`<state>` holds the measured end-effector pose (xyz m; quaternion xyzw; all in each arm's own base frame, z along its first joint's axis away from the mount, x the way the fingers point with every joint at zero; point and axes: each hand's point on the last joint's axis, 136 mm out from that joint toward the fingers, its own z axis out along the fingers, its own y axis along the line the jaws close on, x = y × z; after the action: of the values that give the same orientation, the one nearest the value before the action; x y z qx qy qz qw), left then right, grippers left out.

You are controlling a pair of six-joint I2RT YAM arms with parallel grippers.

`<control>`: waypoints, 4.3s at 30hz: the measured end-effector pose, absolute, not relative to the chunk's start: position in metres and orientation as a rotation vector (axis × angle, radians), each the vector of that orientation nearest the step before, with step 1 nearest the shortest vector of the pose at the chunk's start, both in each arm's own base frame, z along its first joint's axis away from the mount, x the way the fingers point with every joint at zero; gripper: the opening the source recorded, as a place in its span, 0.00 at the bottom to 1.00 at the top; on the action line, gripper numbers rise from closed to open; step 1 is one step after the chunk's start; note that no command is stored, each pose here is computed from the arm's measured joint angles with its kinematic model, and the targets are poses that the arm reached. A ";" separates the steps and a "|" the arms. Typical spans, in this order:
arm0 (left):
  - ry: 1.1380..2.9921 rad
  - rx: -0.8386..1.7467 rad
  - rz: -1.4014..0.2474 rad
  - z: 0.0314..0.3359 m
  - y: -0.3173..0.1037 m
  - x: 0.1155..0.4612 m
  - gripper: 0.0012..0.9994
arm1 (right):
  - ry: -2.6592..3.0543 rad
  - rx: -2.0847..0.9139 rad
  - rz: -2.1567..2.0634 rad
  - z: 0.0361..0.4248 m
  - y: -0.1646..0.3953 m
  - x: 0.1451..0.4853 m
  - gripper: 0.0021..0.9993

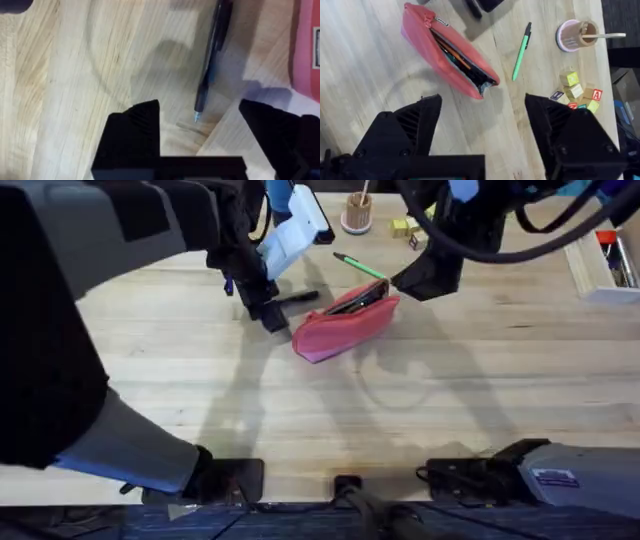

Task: Unzip the bag, pick up the pens from the table one at a time and place them inside, then zip the bag closed.

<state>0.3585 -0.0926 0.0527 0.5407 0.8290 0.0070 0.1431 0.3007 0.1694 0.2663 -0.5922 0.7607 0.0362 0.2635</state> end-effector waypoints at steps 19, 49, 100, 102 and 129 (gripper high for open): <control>2.414 1.598 -0.058 0.039 -0.096 0.361 0.99 | 2.067 -1.591 0.102 0.266 0.169 0.300 1.00; 2.502 1.576 -0.247 0.033 -0.106 0.345 0.22 | 2.071 -1.588 0.104 0.266 0.169 0.300 1.00; 2.614 1.398 -0.787 0.157 -0.241 0.321 0.04 | 2.199 -1.329 0.128 0.316 0.123 0.209 1.00; 2.613 1.389 -0.820 0.159 -0.246 0.318 0.04 | 2.199 -1.329 0.128 0.316 0.123 0.209 1.00; 2.626 1.271 -0.794 0.143 -0.274 0.327 0.04 | 2.198 -1.330 0.128 0.316 0.123 0.209 1.00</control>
<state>0.3269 -0.2740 0.1427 0.4196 0.8670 -0.2621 0.0591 0.2087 0.1226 0.3157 -0.4962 0.8202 0.0478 0.2807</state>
